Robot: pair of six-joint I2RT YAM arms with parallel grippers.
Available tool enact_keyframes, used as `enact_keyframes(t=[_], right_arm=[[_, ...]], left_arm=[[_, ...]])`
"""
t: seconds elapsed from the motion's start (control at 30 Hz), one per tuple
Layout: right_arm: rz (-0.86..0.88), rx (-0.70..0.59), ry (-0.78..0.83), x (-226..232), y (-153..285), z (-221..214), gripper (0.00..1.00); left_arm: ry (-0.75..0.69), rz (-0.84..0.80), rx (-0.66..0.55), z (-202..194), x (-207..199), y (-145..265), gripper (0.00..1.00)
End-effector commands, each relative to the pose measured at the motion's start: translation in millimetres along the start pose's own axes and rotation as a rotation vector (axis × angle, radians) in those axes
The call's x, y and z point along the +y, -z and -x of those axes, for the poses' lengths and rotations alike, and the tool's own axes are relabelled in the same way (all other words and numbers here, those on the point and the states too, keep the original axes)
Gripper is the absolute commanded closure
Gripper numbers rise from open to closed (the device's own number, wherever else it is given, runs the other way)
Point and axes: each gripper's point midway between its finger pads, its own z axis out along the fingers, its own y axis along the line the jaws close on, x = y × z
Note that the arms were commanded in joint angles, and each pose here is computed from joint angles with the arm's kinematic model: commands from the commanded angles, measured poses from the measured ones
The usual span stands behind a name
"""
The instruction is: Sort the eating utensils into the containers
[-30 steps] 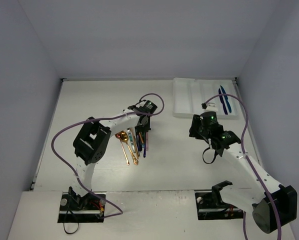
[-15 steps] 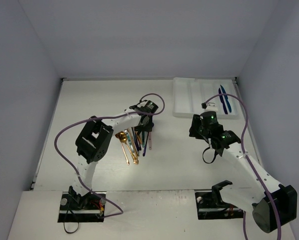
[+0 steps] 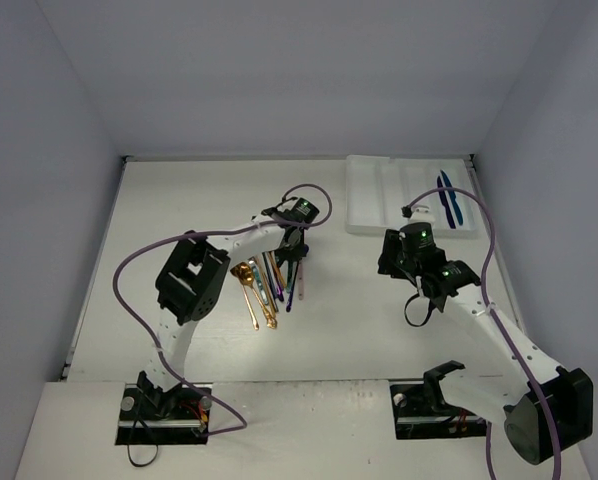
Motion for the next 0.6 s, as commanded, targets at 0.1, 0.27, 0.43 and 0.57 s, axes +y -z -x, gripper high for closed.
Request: enact_keyframes(t=[0.1, 0.27, 0.43, 0.57], right_arm=[[0.079, -0.065, 0.002, 20.4, 8.4, 32.5, 0.58], [0.189, -0.112, -0.012, 46.3, 26.8, 61.2, 0.52], [0.325, -0.155, -0.020, 76.3, 50.4, 90.0, 0.47], [0.404, -0.194, -0.018, 94.2, 68.6, 109.9, 0.42]], left_arm=[[0.015, -0.085, -0.183, 67.2, -14.0, 72.2, 1.00], [0.040, -0.179, -0.337, 109.5, -21.6, 136.4, 1.00], [0.132, -0.404, -0.439, 128.1, -44.1, 189.9, 1.00], [0.232, -0.596, -0.473, 130.5, -65.5, 215.7, 1.00]])
